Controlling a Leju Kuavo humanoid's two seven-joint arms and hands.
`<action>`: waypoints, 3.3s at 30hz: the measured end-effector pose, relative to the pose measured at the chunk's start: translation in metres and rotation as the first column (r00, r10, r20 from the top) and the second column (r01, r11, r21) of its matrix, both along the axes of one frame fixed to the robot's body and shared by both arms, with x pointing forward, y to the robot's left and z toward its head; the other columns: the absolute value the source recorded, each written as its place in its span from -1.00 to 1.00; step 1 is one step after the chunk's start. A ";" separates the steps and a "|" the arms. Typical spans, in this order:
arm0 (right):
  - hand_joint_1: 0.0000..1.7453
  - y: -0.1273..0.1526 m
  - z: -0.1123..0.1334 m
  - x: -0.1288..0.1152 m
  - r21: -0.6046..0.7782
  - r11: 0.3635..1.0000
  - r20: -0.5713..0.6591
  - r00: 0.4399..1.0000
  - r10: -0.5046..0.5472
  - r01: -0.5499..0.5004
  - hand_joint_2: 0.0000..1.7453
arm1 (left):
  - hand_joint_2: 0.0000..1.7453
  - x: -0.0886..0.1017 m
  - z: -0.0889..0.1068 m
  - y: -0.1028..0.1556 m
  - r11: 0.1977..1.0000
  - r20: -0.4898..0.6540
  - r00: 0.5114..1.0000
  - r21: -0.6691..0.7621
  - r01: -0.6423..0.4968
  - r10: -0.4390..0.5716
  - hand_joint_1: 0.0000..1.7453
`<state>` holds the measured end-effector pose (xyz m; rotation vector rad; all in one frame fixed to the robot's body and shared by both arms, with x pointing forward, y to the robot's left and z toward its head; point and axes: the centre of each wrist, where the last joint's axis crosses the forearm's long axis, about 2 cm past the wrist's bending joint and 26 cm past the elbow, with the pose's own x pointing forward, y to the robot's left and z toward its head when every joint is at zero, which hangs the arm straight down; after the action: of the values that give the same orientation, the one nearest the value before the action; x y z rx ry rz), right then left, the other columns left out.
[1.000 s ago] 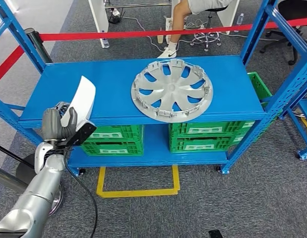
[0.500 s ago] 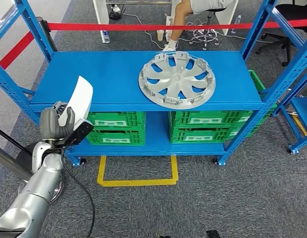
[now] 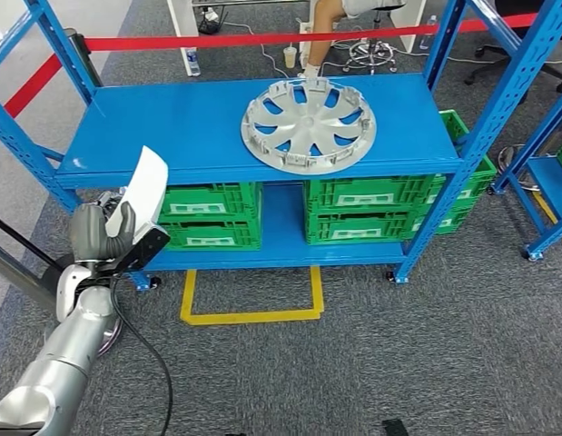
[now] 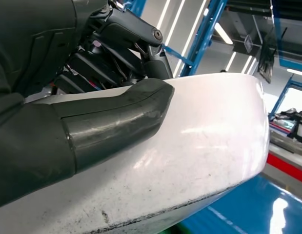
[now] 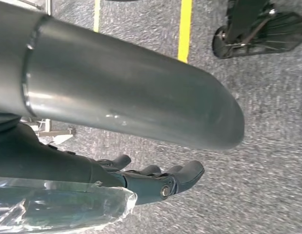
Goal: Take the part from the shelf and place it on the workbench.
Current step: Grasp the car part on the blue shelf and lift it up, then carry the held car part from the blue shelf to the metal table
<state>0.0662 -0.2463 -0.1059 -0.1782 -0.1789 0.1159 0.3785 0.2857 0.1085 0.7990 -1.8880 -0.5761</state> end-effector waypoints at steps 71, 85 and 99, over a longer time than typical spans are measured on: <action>-1.00 0.000 0.000 -0.002 0.013 0.997 -0.015 0.997 -0.079 0.079 -1.00 | 1.00 -0.037 -0.030 0.064 0.991 -0.156 0.980 -0.032 -0.127 0.120 0.92; -1.00 -0.001 0.000 -0.002 0.012 0.990 -0.005 0.990 -0.140 0.140 -1.00 | 1.00 -0.039 -0.031 0.070 0.986 -0.184 0.971 -0.038 -0.163 0.154 0.92; -1.00 -0.002 -0.001 -0.005 0.012 0.984 -0.005 0.984 -0.178 0.178 -1.00 | 1.00 -0.052 -0.042 0.079 0.981 -0.214 0.961 -0.043 -0.192 0.178 0.92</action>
<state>0.0614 -0.2487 -0.1067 -0.1812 -0.1593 -0.0629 0.3260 0.3649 0.0667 0.8300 -1.6116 -0.4621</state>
